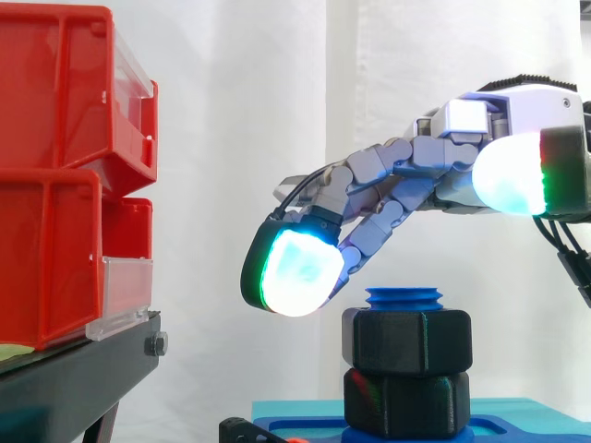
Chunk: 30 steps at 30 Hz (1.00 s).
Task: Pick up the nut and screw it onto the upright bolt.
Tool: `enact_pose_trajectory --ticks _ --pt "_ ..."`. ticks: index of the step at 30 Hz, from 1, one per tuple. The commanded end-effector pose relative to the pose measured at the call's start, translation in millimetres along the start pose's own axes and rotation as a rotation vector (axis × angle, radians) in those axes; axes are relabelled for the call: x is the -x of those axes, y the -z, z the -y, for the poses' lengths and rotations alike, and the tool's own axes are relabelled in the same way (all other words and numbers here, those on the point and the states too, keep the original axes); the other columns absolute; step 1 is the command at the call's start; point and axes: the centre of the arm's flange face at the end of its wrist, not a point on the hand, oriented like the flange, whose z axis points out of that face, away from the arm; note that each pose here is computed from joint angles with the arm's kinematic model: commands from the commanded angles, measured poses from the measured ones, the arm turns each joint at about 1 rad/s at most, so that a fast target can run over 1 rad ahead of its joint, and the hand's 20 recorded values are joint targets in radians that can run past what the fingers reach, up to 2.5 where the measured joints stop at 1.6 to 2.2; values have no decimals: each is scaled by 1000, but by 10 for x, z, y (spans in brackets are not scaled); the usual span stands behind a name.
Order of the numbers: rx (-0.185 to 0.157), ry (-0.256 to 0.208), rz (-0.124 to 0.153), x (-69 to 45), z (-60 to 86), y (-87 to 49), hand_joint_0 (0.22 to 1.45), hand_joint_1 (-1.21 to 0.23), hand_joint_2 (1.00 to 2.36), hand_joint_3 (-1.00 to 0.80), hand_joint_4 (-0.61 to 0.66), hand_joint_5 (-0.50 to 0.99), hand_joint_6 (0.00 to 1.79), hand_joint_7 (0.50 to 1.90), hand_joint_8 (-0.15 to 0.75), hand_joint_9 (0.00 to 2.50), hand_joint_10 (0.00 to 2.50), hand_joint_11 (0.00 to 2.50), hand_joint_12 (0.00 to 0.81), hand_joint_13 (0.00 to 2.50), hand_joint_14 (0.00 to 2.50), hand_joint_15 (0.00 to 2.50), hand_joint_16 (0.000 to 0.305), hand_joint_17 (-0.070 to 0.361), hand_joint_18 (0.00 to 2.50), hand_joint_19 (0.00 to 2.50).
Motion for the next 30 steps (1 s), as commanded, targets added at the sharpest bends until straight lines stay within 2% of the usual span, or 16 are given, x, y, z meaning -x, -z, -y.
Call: enact_pose_trajectory --ticks 1,4,6,8,10,18,30 --pt "-2 2 3 2 13 6 415 -75 1000 -500 208 -117 503 791 272 634 0 0 391 200 0 0 55 123 0 0" --pt "-2 2 3 2 13 6 415 -75 1000 -500 206 -117 503 794 272 634 0 0 391 200 0 0 55 123 0 0" --pt "-3 -7 -10 -112 34 -8 415 -76 1000 -500 209 -117 503 794 272 635 0 0 391 203 0 0 55 123 0 0" --pt "-3 -9 -10 -122 36 -11 415 -76 1000 -500 206 -116 503 794 271 636 0 0 390 206 0 0 55 123 0 0" --pt "-4 -14 -18 -263 65 -34 415 -76 1000 -500 207 -116 503 796 275 638 0 0 391 209 0 0 55 123 0 0" --pt "1 -24 -16 -254 61 -39 415 -71 1000 -500 219 -108 503 835 277 662 0 0 391 223 0 0 55 123 0 0" --pt "-5 -20 -8 -251 78 -38 422 -68 1000 -500 246 -76 505 1035 284 712 0 0 389 263 0 0 53 120 0 0"
